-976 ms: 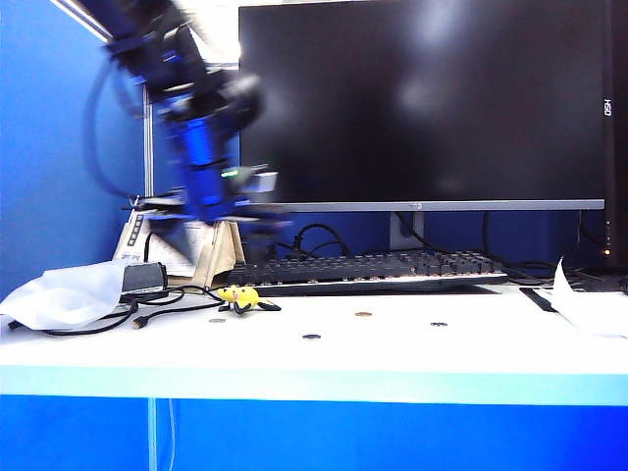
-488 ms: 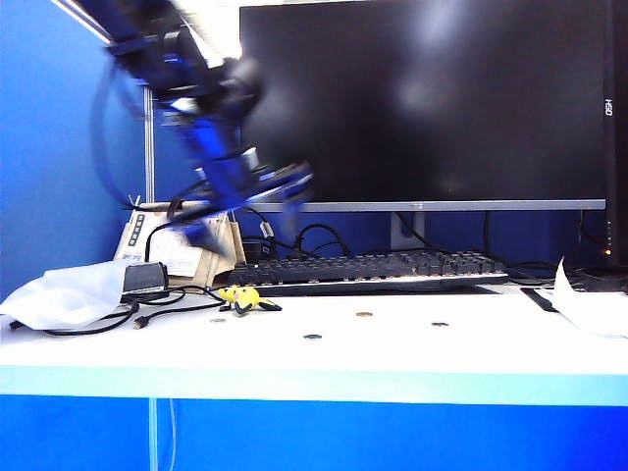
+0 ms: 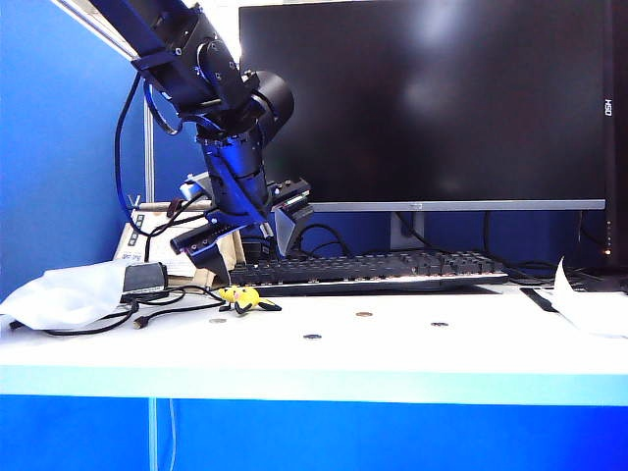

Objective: Pick up the doll and place it on the similarly colored coin.

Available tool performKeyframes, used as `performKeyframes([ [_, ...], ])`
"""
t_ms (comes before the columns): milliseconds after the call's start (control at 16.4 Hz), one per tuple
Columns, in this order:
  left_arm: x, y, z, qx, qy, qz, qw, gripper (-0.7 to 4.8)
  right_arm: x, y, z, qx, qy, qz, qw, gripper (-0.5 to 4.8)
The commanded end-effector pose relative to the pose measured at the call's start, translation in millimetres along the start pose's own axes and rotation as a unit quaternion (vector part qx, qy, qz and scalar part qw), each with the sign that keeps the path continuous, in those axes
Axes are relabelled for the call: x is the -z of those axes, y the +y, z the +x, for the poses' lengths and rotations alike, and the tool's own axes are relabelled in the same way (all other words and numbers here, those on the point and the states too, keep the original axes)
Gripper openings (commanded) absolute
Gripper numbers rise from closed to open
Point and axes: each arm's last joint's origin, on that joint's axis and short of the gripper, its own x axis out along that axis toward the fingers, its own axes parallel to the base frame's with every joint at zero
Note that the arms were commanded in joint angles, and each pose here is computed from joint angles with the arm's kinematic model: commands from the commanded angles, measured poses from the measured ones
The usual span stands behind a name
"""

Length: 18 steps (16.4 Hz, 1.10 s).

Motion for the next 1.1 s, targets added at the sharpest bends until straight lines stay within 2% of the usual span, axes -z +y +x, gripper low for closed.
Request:
performKeyframes([
  [61,-0.4,-2.6,-2.1,0.003,-0.003,-0.079,0.997,4.79,1.4,-0.3,0.5,0.001,0.002,-0.001,1.0,-0.05],
  [488,20.8,6.6,23.7,-0.028,0.021,-0.066,0.997,4.79,1.4,-0.2,0.5,0.001,0.002,-0.001,1.0,-0.05],
  [1098,18.1,7.7,29.6,-0.029,-0.009,-0.068,0.997,4.79,1.4,-0.3,0.5,0.001,0.002,-0.001,1.0,-0.05],
])
